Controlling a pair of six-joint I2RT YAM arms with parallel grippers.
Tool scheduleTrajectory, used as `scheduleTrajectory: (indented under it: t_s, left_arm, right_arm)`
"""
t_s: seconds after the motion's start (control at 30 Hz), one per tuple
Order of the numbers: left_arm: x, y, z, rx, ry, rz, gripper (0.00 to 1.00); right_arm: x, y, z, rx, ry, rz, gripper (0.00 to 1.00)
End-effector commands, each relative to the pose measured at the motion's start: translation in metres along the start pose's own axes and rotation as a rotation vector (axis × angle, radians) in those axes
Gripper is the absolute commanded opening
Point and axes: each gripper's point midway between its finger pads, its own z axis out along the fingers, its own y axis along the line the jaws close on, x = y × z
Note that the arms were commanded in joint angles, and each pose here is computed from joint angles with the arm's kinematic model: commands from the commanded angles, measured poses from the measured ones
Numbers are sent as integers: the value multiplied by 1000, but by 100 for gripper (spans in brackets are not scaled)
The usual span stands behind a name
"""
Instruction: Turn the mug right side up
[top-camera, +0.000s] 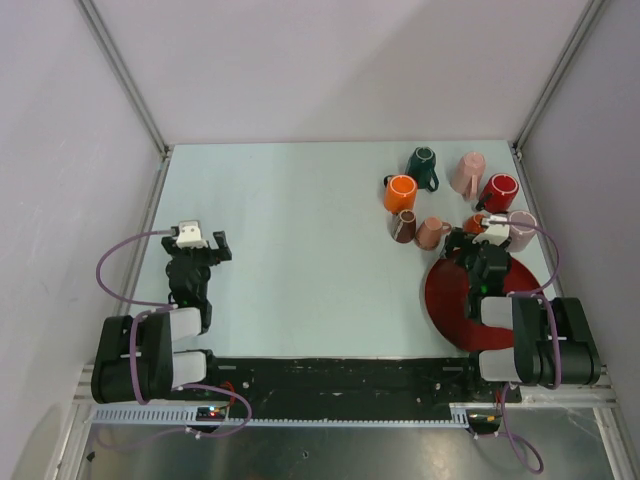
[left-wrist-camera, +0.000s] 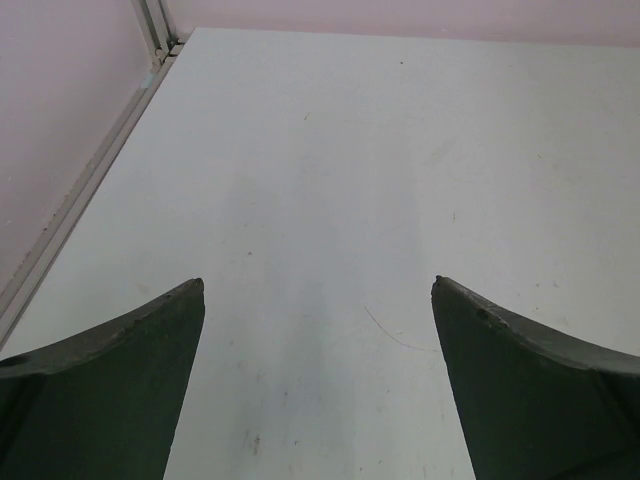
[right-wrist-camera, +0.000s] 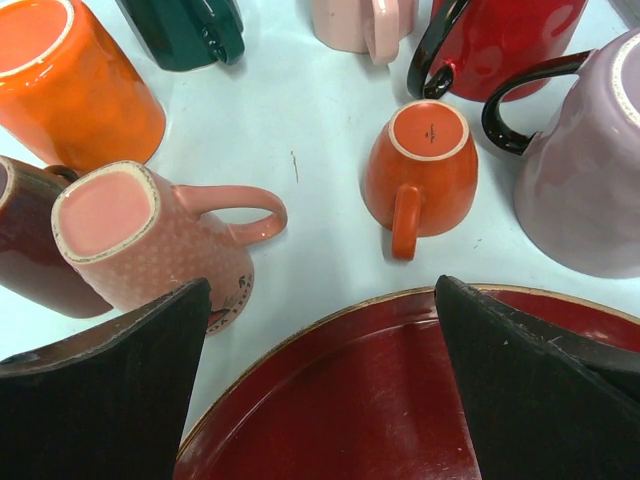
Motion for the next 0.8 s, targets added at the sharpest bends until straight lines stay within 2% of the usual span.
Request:
scheduleTrajectory:
  t_s: [0.0, 0.13, 0.27, 0.37, 0.43, 0.57, 0.77]
  left_arm:
    - [-20, -1, 5, 0, -68, -3, 98]
    - [-20, -1, 5, 1, -70, -3, 98]
    - [-24, -1, 7, 1, -58, -2, 98]
    - [-26, -4, 21, 30, 70, 31, 98]
    - [-26, -16, 27, 111, 204, 67, 98]
    - [-41, -39, 20, 281, 374, 120, 98]
    - [-70, -47, -6, 393, 549, 164, 98]
  right_arm:
    - [-32, 1, 3, -10, -61, 8, 100]
    - [-64, 14, 0, -108, -6, 7, 100]
    - [-115, 29, -6, -181, 47, -28, 100]
    - [-132, 34, -11, -204, 124, -71, 100]
    - [-142, 33, -10, -206, 170, -111, 100]
    - [-153, 31, 5, -212, 248, -187, 100]
    - [-151, 40, 54, -249, 350, -267, 87]
